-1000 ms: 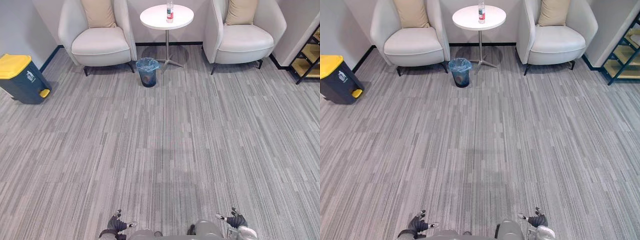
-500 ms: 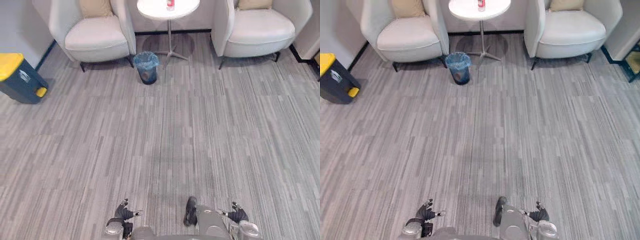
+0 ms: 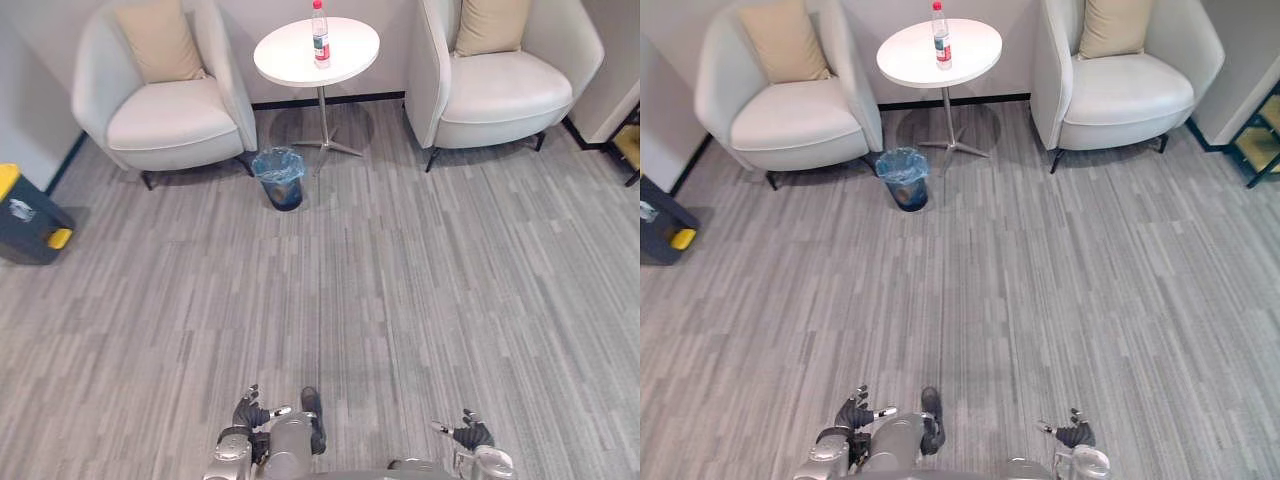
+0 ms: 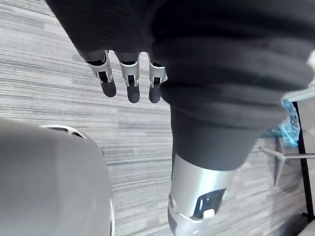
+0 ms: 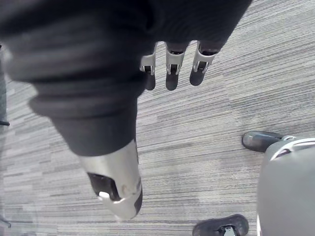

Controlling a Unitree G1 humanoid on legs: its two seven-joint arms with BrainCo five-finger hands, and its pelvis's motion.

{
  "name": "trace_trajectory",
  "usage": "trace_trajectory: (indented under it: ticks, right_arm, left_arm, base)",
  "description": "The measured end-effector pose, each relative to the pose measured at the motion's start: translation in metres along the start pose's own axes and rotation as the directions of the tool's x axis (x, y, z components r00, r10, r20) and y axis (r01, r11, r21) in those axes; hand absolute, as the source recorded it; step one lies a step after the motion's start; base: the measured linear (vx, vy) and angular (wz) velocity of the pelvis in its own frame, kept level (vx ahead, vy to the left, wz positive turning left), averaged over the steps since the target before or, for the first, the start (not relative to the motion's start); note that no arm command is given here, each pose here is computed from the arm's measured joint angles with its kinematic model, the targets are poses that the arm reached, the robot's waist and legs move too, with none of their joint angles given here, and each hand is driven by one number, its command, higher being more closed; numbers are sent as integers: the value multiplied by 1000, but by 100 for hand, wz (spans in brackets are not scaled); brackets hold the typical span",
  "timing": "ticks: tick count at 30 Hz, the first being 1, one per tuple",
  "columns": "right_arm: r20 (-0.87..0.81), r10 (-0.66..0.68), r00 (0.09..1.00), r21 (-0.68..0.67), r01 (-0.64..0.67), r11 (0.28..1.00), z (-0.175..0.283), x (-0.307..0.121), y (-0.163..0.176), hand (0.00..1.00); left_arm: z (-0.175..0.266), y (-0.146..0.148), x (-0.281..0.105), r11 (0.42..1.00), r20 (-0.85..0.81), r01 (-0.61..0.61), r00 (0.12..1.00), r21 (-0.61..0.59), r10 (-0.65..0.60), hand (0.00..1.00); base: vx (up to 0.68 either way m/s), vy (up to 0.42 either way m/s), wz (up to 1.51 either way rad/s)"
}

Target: Gather rubbish on tea table into small bin, then transfer packed bag to large trash can.

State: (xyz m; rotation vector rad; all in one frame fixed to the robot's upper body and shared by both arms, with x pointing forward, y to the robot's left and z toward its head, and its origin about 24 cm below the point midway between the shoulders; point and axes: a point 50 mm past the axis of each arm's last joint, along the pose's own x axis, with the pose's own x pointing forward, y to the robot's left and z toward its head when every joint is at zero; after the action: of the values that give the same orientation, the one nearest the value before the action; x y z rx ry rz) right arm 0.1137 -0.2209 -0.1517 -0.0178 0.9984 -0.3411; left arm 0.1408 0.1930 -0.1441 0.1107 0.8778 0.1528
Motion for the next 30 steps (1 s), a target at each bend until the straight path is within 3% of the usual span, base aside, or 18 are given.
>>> trace_trajectory:
  ticks: [13, 22, 30]
  right_arm:
    - [109, 61, 992, -51, -56, 997, 31, 4, 9, 0]
    - [-27, -17, 999, -33, 16, 999, -9, -2, -17, 0]
    - [-13, -18, 1000, -11, 18, 1000, -2, 1, -13, 0]
  left_arm:
    - [-10, -1, -3, 1000, -33, 10, 999, 12, -10, 0]
    - [-16, -18, -5, 999, -76, 45, 996, -20, -46, 0]
    - [-7, -19, -3, 999, -43, 41, 998, -34, -43, 0]
  base:
    - [430, 22, 7]
    - [405, -225, 32]
    - [258, 88, -25]
